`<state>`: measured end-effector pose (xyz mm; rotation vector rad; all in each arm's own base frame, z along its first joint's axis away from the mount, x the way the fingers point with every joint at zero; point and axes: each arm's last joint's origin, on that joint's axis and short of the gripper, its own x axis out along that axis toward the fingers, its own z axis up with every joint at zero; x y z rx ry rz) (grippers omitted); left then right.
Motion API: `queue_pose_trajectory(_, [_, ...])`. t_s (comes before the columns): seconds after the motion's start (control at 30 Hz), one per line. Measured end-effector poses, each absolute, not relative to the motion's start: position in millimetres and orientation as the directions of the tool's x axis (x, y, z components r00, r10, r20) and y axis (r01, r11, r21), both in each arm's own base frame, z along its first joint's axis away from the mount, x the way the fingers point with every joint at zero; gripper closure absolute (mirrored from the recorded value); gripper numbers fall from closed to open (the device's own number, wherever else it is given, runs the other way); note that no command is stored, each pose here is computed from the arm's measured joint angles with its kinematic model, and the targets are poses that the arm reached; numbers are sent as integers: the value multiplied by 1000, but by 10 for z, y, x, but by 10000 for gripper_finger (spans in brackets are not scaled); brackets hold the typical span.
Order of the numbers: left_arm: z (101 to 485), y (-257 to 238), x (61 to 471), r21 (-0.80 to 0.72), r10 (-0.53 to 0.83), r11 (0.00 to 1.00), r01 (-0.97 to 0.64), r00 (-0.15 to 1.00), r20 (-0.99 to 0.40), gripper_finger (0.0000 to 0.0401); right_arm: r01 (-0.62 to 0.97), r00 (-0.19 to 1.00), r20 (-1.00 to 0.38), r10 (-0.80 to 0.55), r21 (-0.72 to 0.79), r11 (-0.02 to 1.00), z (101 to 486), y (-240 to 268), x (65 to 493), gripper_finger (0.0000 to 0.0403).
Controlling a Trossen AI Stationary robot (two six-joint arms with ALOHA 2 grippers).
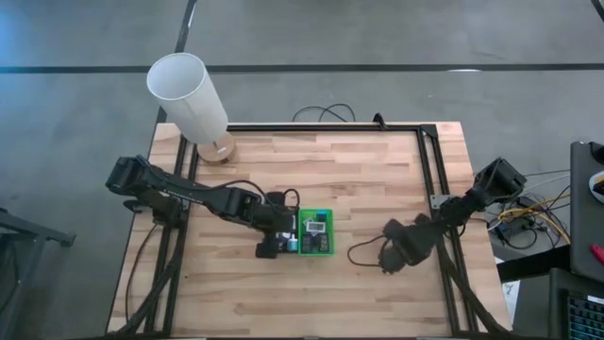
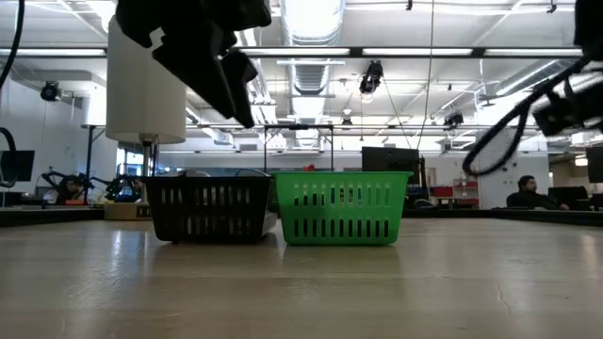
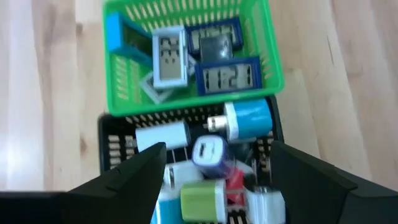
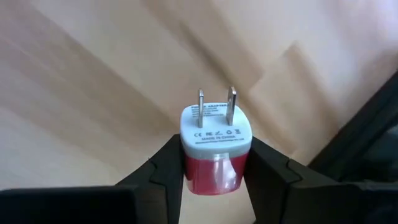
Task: Pick & Place Office items
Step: Put the red white charger adapter into the black bin
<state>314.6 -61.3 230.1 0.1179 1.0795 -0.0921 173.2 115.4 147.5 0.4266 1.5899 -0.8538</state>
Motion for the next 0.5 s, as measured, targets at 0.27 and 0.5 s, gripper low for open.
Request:
queue_pose_trajectory(0.27, [2356,-559,3248,109,21,987,121,568,-823,110,595,-10,-877,-479,-391,702,1884,1165,1929,280])
queue_pose_trajectory(0.5, [2369,-336,3286,111,58,992,57,576,-815,110,458,266,-712,-650,-500,735,2223,1205,2143,280])
